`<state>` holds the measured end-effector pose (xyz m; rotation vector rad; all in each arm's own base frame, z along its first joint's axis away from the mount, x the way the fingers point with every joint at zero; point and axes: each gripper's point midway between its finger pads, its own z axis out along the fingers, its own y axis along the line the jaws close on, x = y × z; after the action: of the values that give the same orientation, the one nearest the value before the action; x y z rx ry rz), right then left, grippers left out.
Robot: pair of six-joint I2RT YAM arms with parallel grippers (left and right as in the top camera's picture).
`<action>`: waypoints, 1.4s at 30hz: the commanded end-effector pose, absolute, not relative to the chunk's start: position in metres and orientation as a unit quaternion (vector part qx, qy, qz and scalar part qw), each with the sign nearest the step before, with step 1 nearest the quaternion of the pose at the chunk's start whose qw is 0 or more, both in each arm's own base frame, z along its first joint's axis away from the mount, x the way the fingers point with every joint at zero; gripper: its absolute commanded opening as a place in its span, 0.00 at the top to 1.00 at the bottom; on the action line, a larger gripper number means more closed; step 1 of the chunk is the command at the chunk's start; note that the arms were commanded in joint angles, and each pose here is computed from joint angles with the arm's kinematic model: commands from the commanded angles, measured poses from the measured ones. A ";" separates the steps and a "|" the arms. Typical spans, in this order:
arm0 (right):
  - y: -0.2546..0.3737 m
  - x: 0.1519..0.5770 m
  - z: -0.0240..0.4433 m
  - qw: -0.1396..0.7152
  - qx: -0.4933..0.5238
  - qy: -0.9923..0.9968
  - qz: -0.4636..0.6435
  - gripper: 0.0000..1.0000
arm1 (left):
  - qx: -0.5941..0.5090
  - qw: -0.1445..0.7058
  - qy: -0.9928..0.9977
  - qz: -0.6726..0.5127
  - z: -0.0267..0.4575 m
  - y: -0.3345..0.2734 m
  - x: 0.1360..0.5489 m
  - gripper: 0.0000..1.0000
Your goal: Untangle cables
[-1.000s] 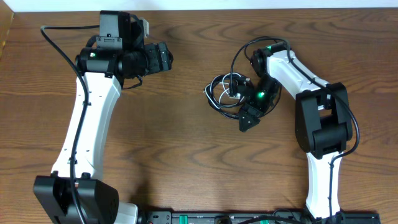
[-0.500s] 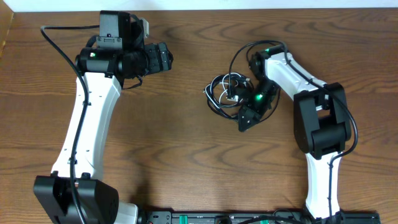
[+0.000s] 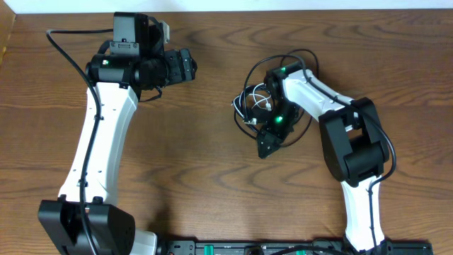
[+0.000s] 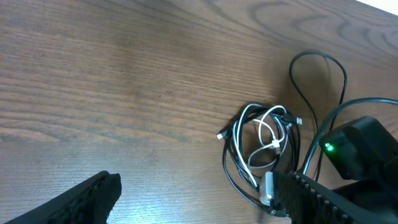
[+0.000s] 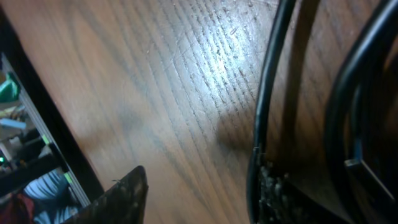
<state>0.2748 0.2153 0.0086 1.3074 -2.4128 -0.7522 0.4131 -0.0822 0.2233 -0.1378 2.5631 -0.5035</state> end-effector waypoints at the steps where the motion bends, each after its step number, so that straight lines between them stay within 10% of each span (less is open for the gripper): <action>1: 0.203 0.262 -0.012 0.183 0.438 -0.852 -0.219 0.55 | -0.047 0.255 0.948 -0.186 0.219 -0.082 0.414 0.13; 5: 0.207 0.264 -0.014 0.182 0.413 -0.867 -0.211 0.99 | -0.047 0.255 0.948 -0.186 0.219 -0.082 0.414 0.13; 13: 0.239 0.305 0.037 0.112 0.378 -0.884 -0.251 0.99 | -0.048 0.255 0.948 -0.186 0.220 -0.082 0.415 0.13; 31: 0.185 0.417 0.367 -0.342 0.227 -0.868 -0.279 0.99 | -0.048 0.255 0.948 -0.186 0.220 -0.082 0.414 0.13; 42: 0.119 0.438 0.408 -0.400 0.046 -0.874 -0.273 0.99 | -0.032 0.246 0.949 -0.193 0.213 -0.097 0.410 0.13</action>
<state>0.4297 0.1360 0.4001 0.5016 -3.7550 -1.1253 0.4124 -0.0884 0.2234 -0.1184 2.5632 -0.5101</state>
